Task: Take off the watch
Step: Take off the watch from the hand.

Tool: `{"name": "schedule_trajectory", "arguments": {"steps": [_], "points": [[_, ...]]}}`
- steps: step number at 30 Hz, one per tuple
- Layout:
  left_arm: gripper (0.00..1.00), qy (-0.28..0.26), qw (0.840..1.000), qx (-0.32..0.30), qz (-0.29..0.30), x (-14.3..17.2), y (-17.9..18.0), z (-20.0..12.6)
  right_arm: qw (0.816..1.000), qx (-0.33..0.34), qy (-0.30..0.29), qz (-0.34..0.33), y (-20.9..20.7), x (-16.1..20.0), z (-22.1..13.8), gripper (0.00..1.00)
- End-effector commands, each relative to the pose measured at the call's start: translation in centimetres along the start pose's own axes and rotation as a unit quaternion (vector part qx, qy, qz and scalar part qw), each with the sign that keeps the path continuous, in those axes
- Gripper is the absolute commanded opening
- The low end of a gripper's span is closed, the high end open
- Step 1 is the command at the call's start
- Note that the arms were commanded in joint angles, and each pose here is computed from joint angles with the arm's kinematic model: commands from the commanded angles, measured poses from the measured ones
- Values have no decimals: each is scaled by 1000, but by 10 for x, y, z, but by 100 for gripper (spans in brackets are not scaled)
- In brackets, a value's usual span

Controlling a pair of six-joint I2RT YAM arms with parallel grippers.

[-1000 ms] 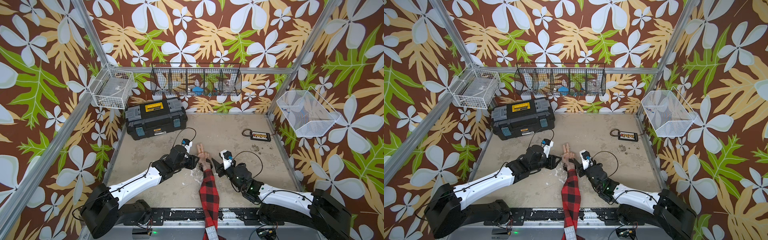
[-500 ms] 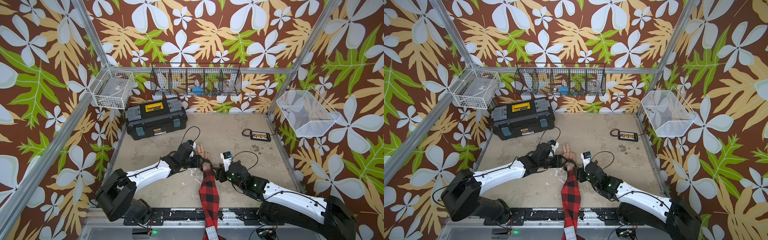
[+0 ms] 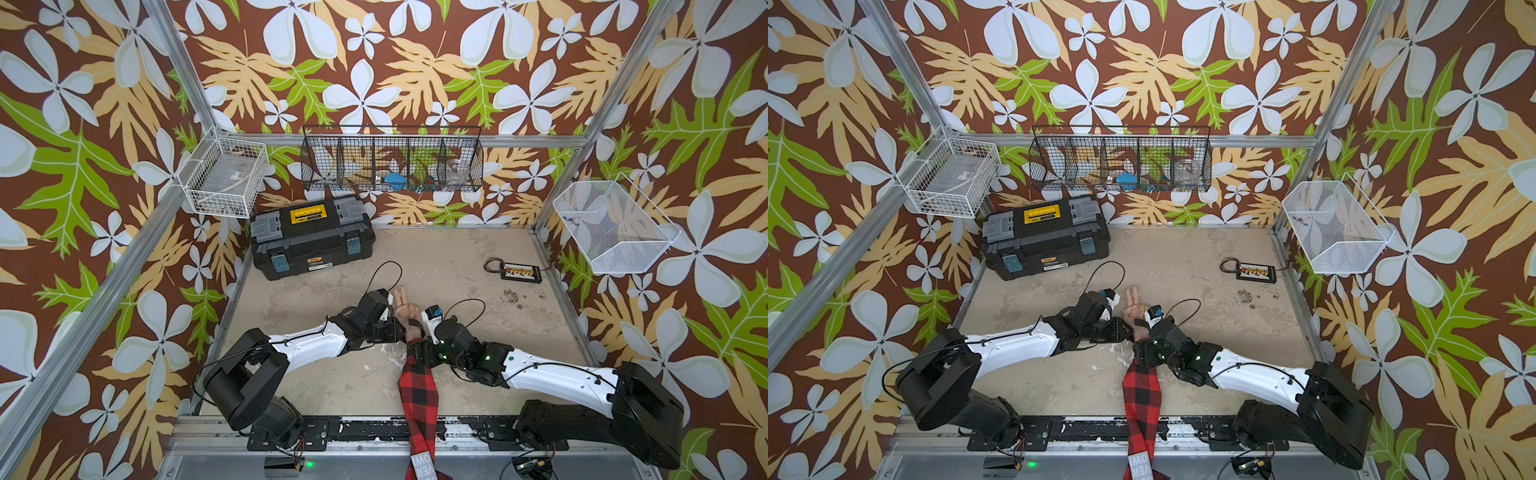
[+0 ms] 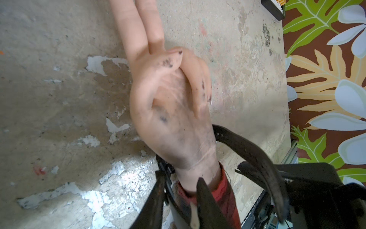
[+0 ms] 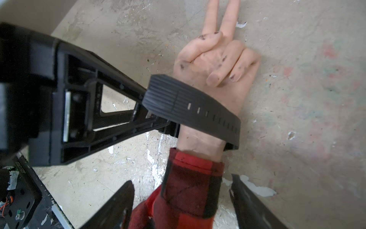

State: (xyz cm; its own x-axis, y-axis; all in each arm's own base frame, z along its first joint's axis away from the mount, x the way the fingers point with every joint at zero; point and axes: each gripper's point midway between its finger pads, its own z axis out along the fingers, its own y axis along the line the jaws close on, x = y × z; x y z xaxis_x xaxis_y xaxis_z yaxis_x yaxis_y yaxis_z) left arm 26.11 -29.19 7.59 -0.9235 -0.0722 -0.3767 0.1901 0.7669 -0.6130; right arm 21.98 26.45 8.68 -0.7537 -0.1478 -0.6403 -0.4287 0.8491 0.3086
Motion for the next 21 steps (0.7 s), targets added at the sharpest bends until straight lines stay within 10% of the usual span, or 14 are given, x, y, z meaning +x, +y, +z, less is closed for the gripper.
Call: {"name": "schedule_trajectory", "arguments": {"steps": [1,21], "points": [[20,-5,1000,22,5,-1,-8,-1,999,27,27,-3,-6,5,7,81],[11,-12,1000,14,0,-2,-2,1,992,88,87,-22,-16,15,48,62]]}}
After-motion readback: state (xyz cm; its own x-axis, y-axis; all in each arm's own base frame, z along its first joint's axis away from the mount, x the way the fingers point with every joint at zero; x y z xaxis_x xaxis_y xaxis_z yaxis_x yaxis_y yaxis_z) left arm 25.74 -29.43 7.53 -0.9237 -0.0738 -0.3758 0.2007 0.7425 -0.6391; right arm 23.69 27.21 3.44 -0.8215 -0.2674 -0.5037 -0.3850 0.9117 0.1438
